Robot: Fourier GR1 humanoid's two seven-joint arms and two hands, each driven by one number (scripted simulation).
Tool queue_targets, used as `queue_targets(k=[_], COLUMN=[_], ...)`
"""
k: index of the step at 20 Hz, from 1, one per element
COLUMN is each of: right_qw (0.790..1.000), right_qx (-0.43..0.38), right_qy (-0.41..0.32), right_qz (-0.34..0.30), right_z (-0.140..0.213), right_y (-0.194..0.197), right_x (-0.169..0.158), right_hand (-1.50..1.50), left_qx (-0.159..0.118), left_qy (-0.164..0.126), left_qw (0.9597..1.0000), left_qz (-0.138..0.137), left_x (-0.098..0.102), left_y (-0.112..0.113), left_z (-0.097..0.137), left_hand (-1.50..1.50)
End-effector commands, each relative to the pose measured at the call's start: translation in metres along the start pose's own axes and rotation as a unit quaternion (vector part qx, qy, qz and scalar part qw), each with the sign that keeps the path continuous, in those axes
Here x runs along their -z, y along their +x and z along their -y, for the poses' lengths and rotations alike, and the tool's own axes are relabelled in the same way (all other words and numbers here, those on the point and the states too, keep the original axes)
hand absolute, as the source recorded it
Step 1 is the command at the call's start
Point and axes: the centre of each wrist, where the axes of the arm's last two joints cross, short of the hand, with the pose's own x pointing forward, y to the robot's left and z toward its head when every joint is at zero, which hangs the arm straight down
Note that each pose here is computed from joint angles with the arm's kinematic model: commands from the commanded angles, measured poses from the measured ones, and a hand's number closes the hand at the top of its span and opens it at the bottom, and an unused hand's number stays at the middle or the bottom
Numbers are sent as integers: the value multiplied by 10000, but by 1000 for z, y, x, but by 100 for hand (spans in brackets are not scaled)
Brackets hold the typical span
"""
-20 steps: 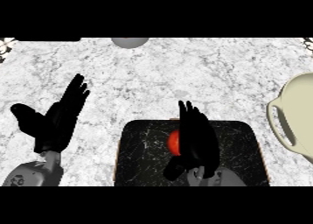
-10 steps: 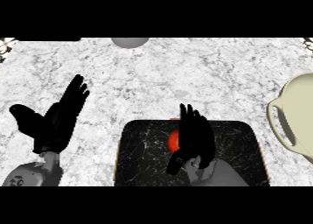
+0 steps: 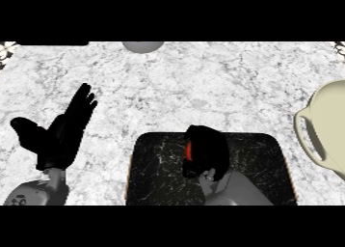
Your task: Pick the tomato from the tray and place it in the pot
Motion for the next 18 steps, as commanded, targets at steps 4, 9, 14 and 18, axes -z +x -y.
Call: queue_targets(k=[4, 9, 14, 18], right_qw=[9991, 9990, 9957, 9872], right_qx=[-109, -96, -252, -422], right_qy=[-263, -285, -582, -1329], right_qz=[-307, -336, -678, -773], right_z=[1, 16, 71, 137], right_y=[17, -100, -209, -274], right_x=[-6, -5, 10, -3], right_hand=[150, 150, 150, 150], left_qx=[29, -9, -44, -73], left_qy=[-98, 181, 643, 663], left_qw=[9999, 9998, 9979, 9978], left_qz=[14, -47, -111, -48], left_x=[-3, -5, -10, -12], left_y=[9, -2, -8, -2], left_z=[8, -17, -28, -32], left_hand=[0, 0, 0, 0])
